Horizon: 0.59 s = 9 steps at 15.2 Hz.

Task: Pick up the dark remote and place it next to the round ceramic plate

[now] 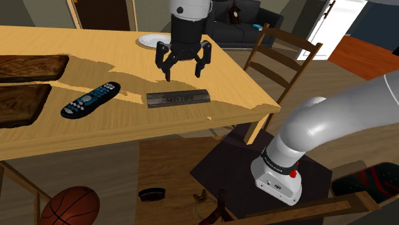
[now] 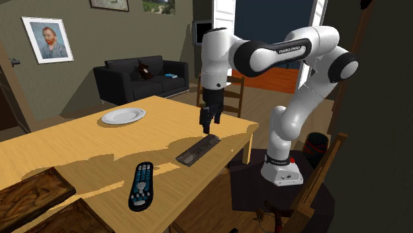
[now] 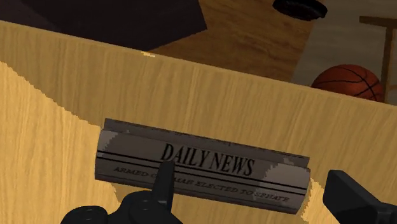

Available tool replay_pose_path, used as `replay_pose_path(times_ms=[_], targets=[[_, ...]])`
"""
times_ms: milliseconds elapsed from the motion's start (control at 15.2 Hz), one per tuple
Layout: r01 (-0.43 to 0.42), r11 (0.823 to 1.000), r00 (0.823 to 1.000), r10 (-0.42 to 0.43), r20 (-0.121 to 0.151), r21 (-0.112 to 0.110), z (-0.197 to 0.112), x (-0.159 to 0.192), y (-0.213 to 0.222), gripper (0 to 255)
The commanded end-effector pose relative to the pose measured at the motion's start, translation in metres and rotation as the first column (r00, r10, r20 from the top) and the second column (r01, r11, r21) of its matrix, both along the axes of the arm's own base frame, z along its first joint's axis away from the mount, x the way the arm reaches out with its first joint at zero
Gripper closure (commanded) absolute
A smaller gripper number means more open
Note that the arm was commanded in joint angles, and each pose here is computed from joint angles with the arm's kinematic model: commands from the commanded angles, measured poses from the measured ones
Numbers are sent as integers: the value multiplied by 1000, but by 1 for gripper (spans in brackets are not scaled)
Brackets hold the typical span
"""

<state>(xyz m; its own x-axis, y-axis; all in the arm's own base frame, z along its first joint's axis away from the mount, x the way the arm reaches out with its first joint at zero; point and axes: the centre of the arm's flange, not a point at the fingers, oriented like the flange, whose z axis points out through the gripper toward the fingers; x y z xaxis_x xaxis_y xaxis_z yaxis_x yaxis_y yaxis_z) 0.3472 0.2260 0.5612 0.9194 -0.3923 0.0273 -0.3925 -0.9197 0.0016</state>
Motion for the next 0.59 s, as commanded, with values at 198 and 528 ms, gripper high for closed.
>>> replay_pose_path(times_ms=[198, 528], targets=[[155, 988, 988, -155, 0, 7, -18, 35, 54, 0], [301, 954, 954, -301, 0, 12, -34, 78, 101, 0]])
